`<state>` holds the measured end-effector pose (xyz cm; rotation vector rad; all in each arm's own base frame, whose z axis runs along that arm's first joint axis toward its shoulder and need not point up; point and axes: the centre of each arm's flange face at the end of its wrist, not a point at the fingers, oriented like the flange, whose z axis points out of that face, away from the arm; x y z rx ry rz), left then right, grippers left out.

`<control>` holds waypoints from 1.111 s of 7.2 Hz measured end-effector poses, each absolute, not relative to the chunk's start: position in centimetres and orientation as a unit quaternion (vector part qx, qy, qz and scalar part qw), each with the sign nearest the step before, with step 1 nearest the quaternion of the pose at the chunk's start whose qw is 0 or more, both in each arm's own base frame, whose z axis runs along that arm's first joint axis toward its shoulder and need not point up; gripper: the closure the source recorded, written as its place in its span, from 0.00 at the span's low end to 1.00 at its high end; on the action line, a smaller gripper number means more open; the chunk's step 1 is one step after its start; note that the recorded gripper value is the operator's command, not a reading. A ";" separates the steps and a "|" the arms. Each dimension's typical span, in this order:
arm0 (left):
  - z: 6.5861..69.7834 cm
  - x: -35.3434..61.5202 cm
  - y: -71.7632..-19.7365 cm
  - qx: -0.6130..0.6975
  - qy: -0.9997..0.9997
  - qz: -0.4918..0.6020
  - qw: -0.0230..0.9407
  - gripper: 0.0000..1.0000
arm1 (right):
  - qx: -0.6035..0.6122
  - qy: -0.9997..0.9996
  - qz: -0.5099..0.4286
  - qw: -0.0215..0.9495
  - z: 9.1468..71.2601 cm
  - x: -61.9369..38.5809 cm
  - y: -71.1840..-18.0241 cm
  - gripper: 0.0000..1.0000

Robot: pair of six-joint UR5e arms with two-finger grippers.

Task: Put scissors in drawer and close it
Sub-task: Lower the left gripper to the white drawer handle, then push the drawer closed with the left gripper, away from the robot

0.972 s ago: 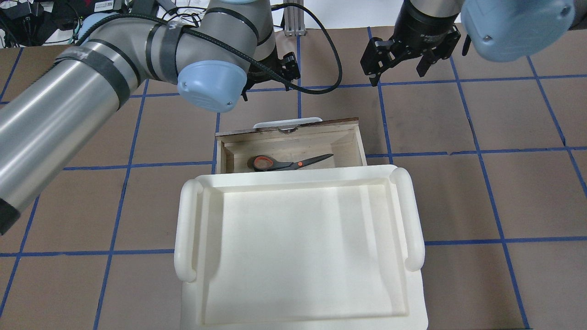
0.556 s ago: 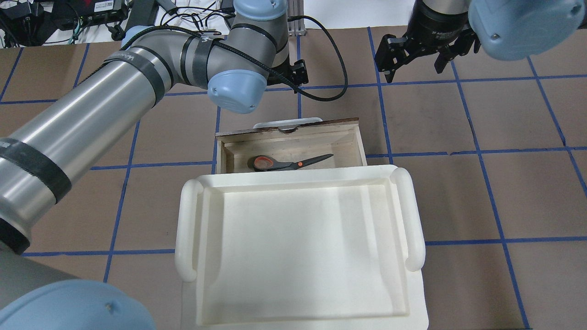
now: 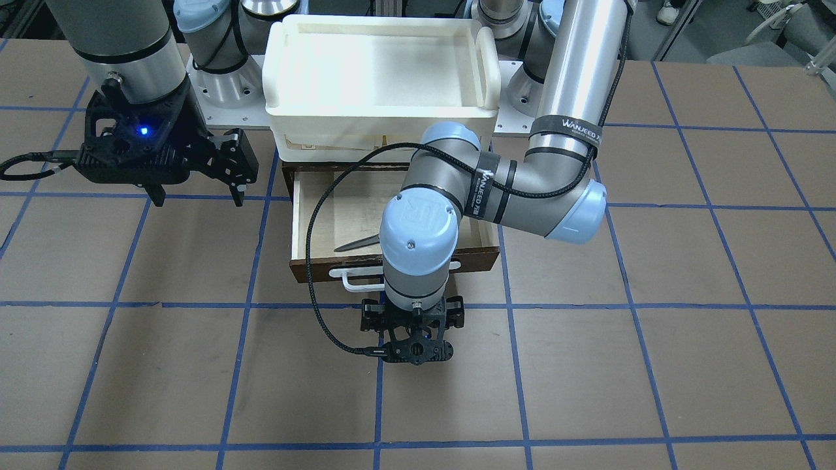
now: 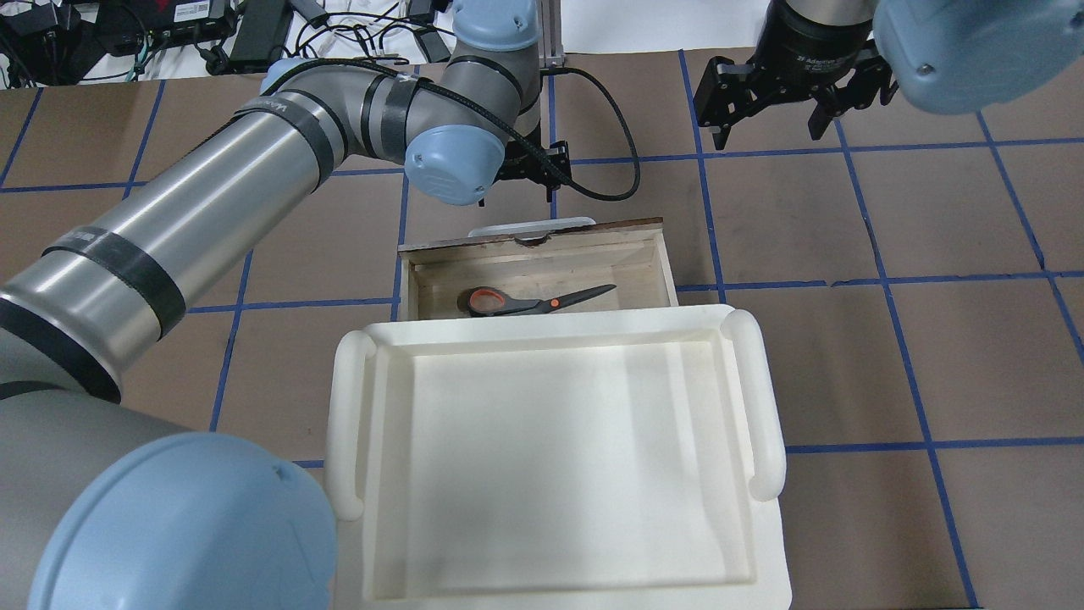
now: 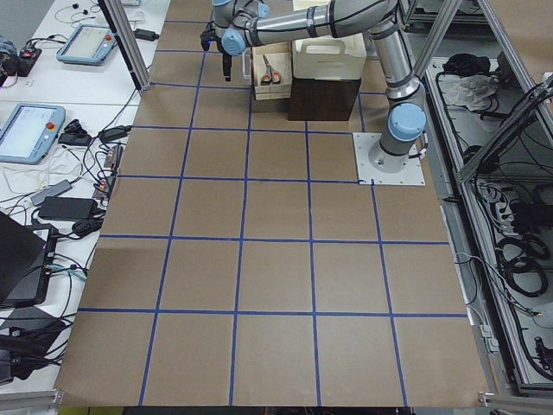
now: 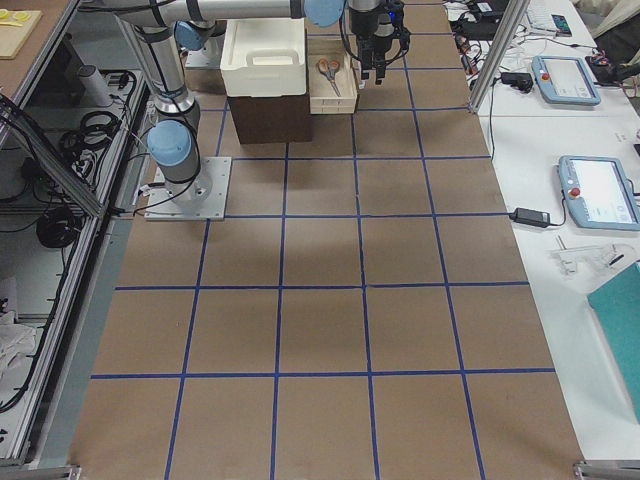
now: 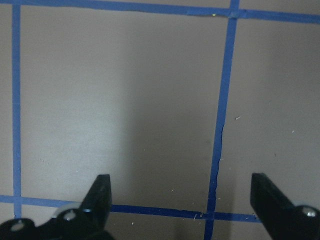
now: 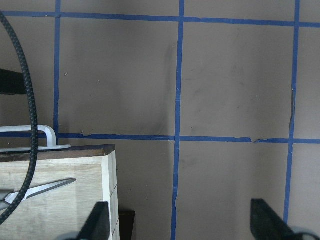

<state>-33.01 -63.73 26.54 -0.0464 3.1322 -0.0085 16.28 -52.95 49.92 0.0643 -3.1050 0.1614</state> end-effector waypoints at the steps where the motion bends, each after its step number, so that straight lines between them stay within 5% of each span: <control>1: 25.5 -32.8 -64.0 -0.015 1.000 0.020 -0.001 0.00 | 0.020 -0.998 0.054 0.015 50.2 16.3 -52.7 0.00; 8: 30.9 -35.5 -57.1 -0.027 0.992 0.119 -0.016 0.02 | 0.020 -0.999 0.040 -0.015 50.7 16.7 -51.6 0.00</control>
